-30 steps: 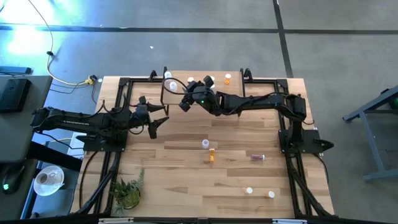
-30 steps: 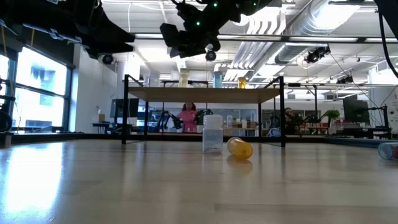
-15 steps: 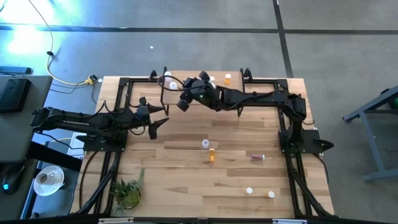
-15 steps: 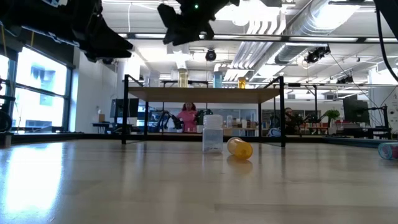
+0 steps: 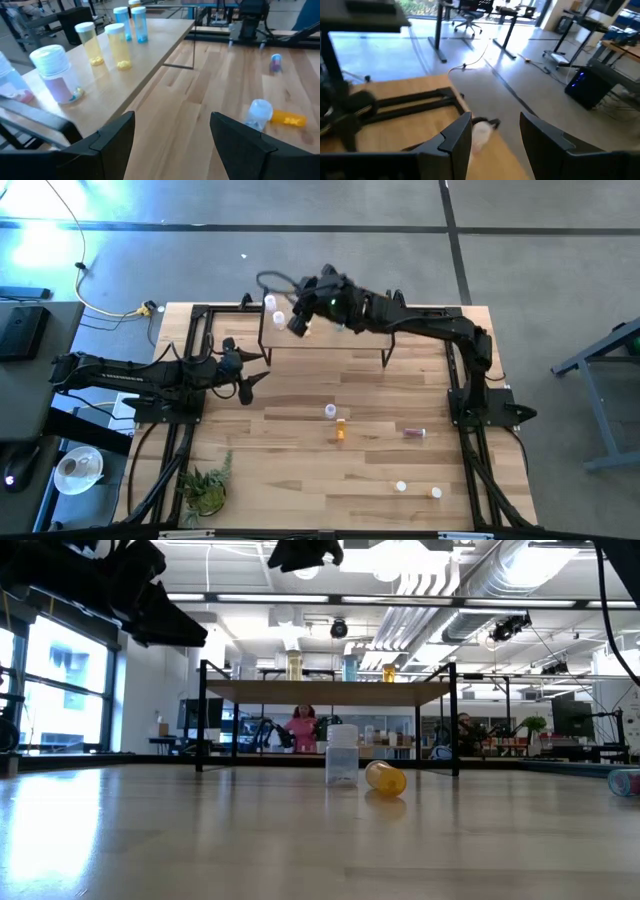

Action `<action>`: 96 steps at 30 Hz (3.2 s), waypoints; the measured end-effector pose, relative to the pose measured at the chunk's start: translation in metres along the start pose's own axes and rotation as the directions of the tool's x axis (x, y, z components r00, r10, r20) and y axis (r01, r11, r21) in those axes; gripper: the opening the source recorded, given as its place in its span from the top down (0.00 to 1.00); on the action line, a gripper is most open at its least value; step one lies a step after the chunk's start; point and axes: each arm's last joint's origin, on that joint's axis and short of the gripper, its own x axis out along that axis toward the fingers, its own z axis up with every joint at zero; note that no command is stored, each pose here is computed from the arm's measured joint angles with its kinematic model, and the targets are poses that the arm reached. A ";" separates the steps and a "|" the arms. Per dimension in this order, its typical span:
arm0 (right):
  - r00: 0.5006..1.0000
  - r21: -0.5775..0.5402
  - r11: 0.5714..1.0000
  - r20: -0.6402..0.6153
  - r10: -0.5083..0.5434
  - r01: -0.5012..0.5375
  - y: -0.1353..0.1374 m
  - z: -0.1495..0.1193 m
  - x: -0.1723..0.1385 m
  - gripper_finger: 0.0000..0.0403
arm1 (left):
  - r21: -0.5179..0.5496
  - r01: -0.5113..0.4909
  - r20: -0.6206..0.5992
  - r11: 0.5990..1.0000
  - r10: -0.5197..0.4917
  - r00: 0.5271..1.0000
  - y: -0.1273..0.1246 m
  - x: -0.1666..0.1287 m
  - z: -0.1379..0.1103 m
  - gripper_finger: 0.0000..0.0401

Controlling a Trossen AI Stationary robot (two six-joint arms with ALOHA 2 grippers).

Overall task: Pick and place medicine bottles onto shelf by color
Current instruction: Adjust the transparent pill bottle on the shelf

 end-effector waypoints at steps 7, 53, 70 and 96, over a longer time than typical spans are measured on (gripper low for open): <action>0.998 0.047 0.998 0.056 0.039 -0.041 -0.038 0.015 0.001 0.61 | 0.014 -0.047 -0.027 0.999 0.048 0.999 0.002 0.000 -0.003 0.38; 0.972 -0.090 0.993 -0.228 0.055 -0.077 -0.009 -0.045 0.070 0.61 | -0.078 -0.187 0.184 0.979 0.198 0.963 0.013 0.002 0.020 0.39; 0.993 -0.041 0.998 -0.109 -0.048 0.044 -0.058 0.021 0.002 0.61 | -0.115 -0.378 0.133 0.919 0.391 0.911 0.037 0.046 0.050 0.39; 0.980 -0.041 0.999 -0.193 -0.043 0.036 -0.063 0.014 -0.002 0.61 | -0.149 -0.572 -0.063 0.806 0.570 0.819 0.044 0.104 0.035 0.39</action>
